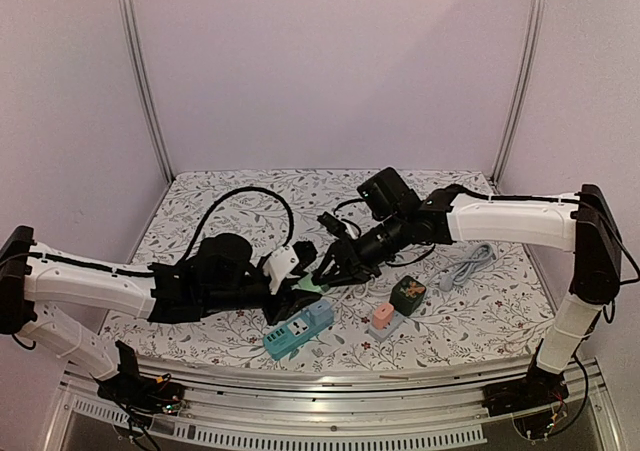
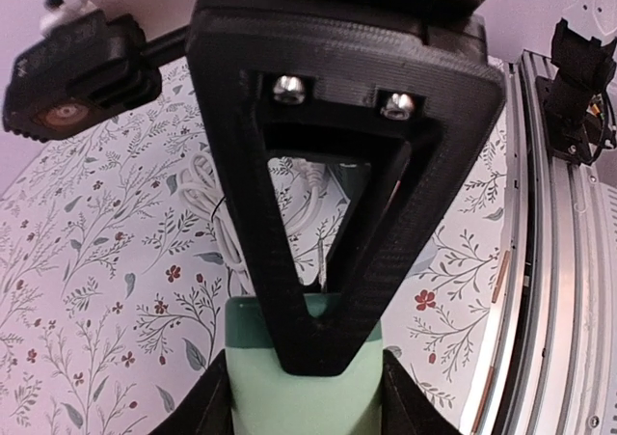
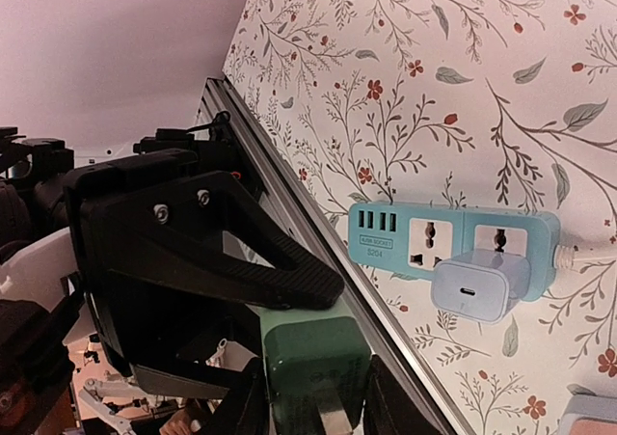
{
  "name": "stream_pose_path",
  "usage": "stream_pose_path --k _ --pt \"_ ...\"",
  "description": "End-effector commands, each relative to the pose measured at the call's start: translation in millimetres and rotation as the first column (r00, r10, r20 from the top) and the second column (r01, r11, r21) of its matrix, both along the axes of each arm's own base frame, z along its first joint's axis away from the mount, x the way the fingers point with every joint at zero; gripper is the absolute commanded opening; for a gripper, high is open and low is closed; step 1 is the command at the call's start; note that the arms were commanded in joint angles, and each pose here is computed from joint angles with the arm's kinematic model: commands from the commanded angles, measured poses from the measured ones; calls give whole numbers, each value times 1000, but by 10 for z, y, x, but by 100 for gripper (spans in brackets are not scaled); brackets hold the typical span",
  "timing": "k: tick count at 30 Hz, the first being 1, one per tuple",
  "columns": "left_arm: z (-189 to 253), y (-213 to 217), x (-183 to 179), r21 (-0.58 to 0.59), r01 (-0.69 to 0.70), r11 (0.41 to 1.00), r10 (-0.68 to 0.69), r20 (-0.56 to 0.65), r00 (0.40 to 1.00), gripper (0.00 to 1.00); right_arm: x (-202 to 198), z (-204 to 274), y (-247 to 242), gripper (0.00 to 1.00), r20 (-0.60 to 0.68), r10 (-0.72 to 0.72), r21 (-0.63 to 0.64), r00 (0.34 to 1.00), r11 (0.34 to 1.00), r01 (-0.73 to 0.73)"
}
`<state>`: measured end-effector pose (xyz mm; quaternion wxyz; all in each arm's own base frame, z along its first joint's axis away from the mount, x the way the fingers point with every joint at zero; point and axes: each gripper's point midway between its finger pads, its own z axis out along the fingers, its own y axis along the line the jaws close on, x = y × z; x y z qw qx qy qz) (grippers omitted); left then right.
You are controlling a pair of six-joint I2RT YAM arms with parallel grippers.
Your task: Insert the plug
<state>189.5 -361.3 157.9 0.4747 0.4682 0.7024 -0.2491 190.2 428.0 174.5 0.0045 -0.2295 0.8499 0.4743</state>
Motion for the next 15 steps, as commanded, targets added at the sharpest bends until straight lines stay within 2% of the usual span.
stream_pose_path --k 1,3,5,6,9,11,13,14,15 --pt "81 -93 -3 -13 10 1000 -10 28 1000 12 -92 151 147 28 -1 61 65 998 996 -61" --pt "73 -93 -2 -9 8 1000 -8 29 1000 13 -96 154 149 21 -1 62 66 998 996 -62" --pt "64 -93 -6 -5 7 1000 -7 30 1000 19 -99 149 151 13 -4 64 67 998 996 -64" --pt "69 -96 -11 -7 7 1000 -7 29 1000 25 -101 144 150 10 -5 65 66 998 996 -65" --pt "86 -88 -18 -13 -1 1000 1 27 1000 54 -121 148 143 5 0 68 67 998 995 -68" --pt "96 -56 -17 -17 -20 1000 20 28 999 70 -116 165 126 4 16 63 69 998 996 -64" --pt "121 -12 -18 -31 -36 999 37 31 999 92 -78 170 104 4 49 46 62 998 997 -49" --pt "130 15 -17 -39 -46 998 47 29 998 98 -50 190 86 4 75 29 58 997 998 -34" --pt "152 38 -22 -48 -51 998 53 28 998 99 -7 183 66 4 98 9 48 995 999 -14"
